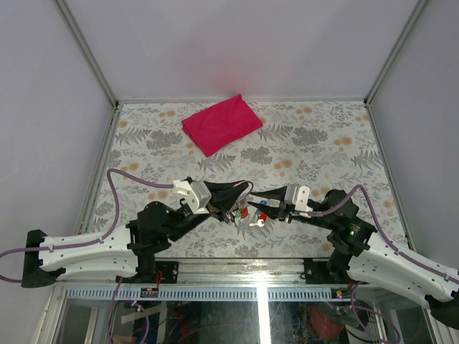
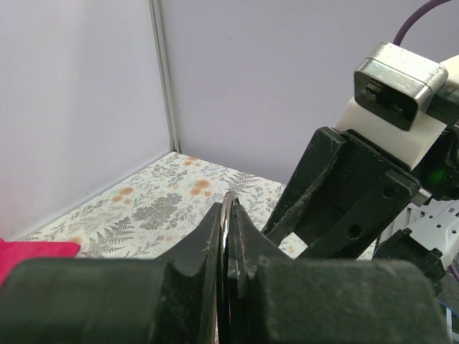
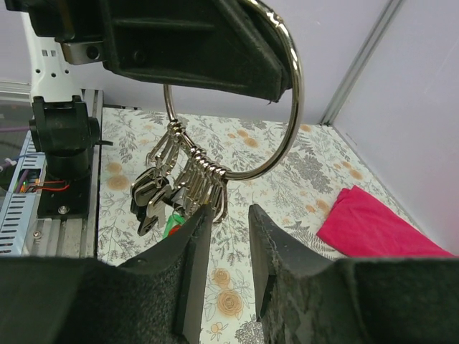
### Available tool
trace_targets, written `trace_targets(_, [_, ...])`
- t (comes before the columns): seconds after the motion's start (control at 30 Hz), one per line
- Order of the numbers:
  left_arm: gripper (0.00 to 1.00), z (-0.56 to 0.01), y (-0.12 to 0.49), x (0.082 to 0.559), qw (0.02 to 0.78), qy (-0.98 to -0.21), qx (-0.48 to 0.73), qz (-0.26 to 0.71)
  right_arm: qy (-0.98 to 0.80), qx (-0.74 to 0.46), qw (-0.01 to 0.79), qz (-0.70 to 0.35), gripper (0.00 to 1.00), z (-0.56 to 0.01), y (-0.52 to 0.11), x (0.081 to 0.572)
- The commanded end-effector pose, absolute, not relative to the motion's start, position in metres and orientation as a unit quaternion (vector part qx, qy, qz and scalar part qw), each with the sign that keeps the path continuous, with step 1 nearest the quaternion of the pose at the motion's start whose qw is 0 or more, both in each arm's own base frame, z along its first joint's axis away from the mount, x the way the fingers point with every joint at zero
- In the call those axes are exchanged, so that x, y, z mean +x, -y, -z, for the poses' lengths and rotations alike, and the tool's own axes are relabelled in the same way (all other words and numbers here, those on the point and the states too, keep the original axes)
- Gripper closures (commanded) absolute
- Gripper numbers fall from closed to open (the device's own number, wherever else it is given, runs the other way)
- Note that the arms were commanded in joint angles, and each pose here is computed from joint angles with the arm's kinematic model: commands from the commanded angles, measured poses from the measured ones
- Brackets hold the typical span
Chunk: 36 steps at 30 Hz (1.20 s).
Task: Put the keys on the keyring
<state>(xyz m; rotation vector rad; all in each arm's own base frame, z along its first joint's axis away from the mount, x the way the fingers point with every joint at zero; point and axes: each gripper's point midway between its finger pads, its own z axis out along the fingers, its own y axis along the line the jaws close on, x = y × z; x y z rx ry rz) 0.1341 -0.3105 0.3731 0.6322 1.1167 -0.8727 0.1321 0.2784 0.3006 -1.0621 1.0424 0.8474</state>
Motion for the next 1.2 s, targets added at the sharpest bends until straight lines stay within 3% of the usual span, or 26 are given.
trace_targets(0.0, [1.00,-0.412,0.301,0.128,0.730,-0.472,0.252,0.426,-0.411,-0.463,0.686,-0.381,0.66,-0.332,-0.276,0.126])
trace_targets(0.57, [1.00,-0.414,0.300,0.127,0.730,-0.471,0.249,0.428,-0.417,-0.478,0.665,-0.393,0.66,-0.321,-0.287,0.125])
trace_targets(0.83, [1.00,-0.414,0.298,0.127,0.730,-0.470,0.247,0.429,-0.423,-0.471,0.671,-0.386,0.87,-0.325,-0.286,0.129])
trace_targets(1.17, [1.00,-0.412,0.297,0.128,0.730,-0.473,0.248,0.427,-0.447,-0.470,0.659,-0.381,1.00,-0.329,-0.280,0.130])
